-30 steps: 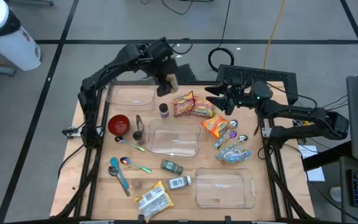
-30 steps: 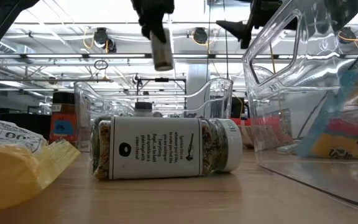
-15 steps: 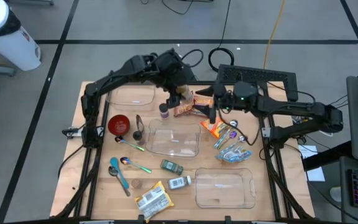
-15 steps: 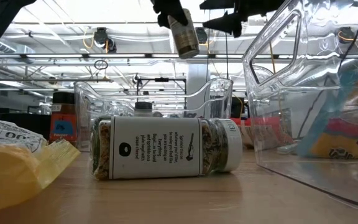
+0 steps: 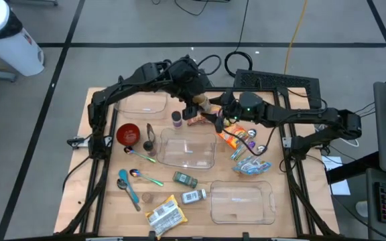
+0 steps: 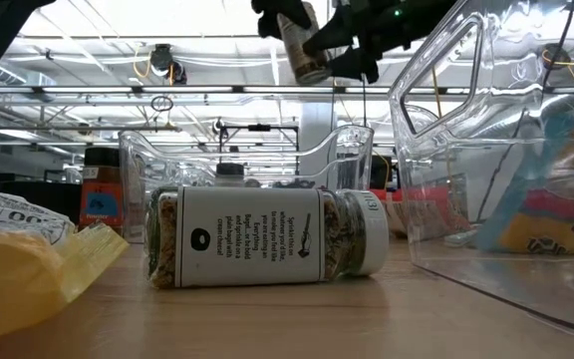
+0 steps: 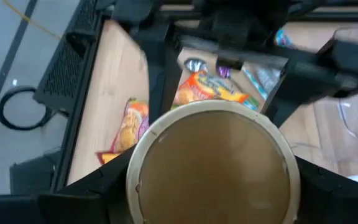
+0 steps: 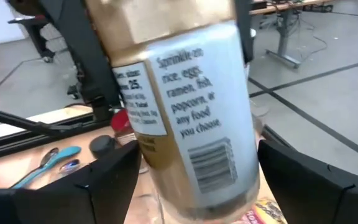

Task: Pick & Place Food Item
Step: Put the gold seasoning bottle into the bottom transparent bin

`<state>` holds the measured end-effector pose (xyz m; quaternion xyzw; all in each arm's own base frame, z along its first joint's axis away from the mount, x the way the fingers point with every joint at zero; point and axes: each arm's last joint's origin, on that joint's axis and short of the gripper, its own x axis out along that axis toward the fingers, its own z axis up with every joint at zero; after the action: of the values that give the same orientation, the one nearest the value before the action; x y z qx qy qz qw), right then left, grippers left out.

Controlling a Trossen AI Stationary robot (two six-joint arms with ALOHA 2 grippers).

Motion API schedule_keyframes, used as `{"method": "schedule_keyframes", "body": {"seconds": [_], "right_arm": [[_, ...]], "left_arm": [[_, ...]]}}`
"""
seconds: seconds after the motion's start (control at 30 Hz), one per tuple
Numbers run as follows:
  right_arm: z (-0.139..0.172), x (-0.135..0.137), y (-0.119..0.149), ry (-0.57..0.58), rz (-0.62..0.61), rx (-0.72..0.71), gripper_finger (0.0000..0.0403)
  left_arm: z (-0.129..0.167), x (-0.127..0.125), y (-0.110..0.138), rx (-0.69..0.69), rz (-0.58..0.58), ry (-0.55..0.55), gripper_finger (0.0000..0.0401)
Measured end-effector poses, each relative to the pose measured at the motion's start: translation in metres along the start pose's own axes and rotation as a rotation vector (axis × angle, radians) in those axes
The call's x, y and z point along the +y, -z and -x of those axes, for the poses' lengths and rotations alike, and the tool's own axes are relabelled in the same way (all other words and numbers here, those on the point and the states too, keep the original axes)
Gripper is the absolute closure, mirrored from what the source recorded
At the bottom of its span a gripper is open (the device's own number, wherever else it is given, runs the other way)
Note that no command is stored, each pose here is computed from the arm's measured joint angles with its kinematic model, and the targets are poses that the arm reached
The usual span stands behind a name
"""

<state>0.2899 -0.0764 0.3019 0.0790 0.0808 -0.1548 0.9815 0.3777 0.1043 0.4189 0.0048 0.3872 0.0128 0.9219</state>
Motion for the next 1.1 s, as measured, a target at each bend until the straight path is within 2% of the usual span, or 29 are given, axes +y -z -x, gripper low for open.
{"method": "schedule_keyframes", "body": {"seconds": [0.2,0.33,0.47,0.67,0.73,0.93,1.0,1.1], "right_arm": [[-0.004,0.004,0.001,-0.014,0.016,-0.021,0.0086],[-0.003,0.008,0.000,-0.024,0.063,-0.030,0.0100],[-0.003,0.008,0.000,-0.029,0.050,-0.032,0.0126],[-0.003,0.009,-0.001,-0.035,0.013,-0.036,0.0127],[-0.002,0.009,-0.002,-0.038,0.002,-0.040,0.0127],[-0.002,0.008,-0.006,-0.033,-0.095,-0.093,0.0127],[-0.002,0.007,-0.009,-0.039,-0.100,-0.122,0.0127],[0.003,0.006,-0.013,-0.037,-0.106,-0.137,0.0127]], "left_arm": [[0.000,-0.002,-0.001,-0.011,-0.002,0.014,0.0123],[-0.001,-0.003,-0.003,-0.023,-0.004,0.024,0.0123],[0.000,-0.003,-0.004,-0.045,-0.006,0.041,0.0123],[0.000,-0.003,-0.005,-0.056,-0.004,0.044,0.0123],[0.000,-0.003,-0.006,-0.064,0.002,0.041,0.0106],[0.000,0.002,-0.006,-0.061,0.045,-0.041,0.0016],[0.002,0.004,-0.006,-0.063,0.062,-0.046,0.0010],[0.011,0.009,-0.004,-0.068,0.085,-0.059,0.0023]]}}
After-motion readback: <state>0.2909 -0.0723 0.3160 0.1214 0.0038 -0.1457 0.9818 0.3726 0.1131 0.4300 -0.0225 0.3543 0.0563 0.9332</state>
